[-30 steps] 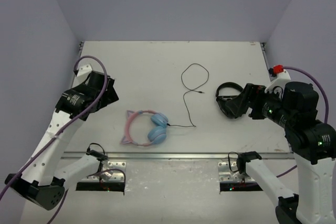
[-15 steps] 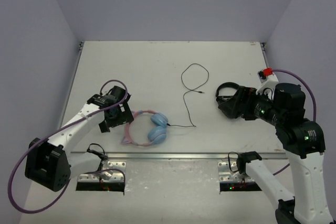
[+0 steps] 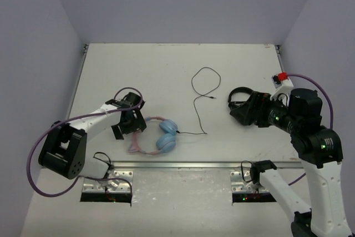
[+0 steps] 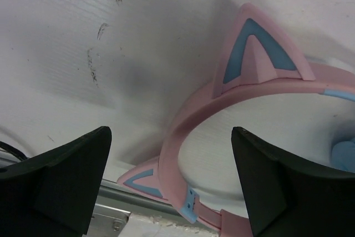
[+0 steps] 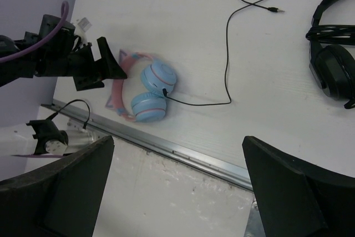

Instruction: Wrap the headphones

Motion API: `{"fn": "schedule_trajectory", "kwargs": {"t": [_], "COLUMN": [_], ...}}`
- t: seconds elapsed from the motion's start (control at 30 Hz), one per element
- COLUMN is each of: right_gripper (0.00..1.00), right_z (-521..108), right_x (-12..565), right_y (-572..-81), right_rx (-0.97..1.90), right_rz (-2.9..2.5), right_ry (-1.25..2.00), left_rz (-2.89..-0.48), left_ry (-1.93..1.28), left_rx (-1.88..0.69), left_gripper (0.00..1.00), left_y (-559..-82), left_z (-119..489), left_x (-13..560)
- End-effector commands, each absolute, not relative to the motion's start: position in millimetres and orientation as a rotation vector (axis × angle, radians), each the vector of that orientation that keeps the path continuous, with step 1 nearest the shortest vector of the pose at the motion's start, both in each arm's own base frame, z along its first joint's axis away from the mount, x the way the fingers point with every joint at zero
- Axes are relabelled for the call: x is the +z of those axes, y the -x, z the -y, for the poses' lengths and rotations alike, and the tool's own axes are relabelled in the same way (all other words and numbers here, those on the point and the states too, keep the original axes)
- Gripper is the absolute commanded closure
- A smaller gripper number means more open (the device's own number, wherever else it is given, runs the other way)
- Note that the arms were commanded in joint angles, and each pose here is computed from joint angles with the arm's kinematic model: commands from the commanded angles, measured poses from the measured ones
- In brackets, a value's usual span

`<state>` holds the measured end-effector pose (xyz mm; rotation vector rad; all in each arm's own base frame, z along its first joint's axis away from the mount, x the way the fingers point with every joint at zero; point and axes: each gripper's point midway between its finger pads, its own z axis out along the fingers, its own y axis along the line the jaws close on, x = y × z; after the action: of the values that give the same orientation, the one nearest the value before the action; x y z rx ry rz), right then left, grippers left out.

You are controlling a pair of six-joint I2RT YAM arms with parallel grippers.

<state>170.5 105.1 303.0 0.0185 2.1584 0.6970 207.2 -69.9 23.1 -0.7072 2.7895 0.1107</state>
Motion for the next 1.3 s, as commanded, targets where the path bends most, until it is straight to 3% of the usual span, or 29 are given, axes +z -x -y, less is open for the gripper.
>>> {"fn": "schedule_trajectory", "kwargs": {"t": [0.0, 0.07, 0.17, 0.37, 0.43, 0.53, 0.77, 0.9, 1.07, 1.27], "right_gripper": [0.01, 0.01, 0.01, 0.01, 0.01, 0.01, 0.01, 0.01, 0.01, 0.01], "right_z": [-104.0, -102.3, -102.4, -105.7, -109.1, -111.6, -121.5, -139.2, -169.0, -172.0], "right_x": [317.2, 314.0, 312.3, 310.7, 312.9, 314.7, 312.3, 313.5, 312.8, 311.4], "right_y": [-175.2, -175.9, -176.5, -181.6, -184.0, -188.4, -193.9, -197.2, -187.6, -205.6], "right_rx": [0.678, 0.666, 0.666, 0.687, 0.71, 0.725, 0.785, 0.897, 1.106, 0.968], "right_rz": [-2.094, -2.101, -2.102, -2.089, -2.079, -2.072, -2.056, -1.982, -1.868, -1.895], "right_ry": [0.005, -0.003, -0.004, -0.009, -0.003, -0.009, 0.023, 0.119, 0.329, 0.583], "left_rz": [-2.771, -2.8, -2.811, -2.804, -2.806, -2.802, -2.785, -2.657, -2.461, -2.356], "left_ry": [0.726, 0.72, 0.71, 0.674, 0.666, 0.666, 0.653, 0.547, 0.448, 0.449], "left_rx": [0.058, 0.069, 0.083, 0.073, 0.082, 0.109, 0.045, -0.106, -0.223, -0.279], "left_gripper": [0.19, 0.5, 0.59, 0.58, 0.63, 0.95, 0.94, 0.99, 1.0, 1.0], "left_y": [-209.6, -204.6, -200.8, -203.5, -204.3, -202.2, -204.1, -225.5, -235.1, -232.2], "left_z": [77.0, 77.5, 76.4, 76.9, 76.1, 72.1, 78.5, 100.5, 106.9, 101.4], "left_x": [7.9, -2.3, -8.1, -17.3, -18.7, -19.8, -9.6, 41.7, 122.2, 191.7]}}
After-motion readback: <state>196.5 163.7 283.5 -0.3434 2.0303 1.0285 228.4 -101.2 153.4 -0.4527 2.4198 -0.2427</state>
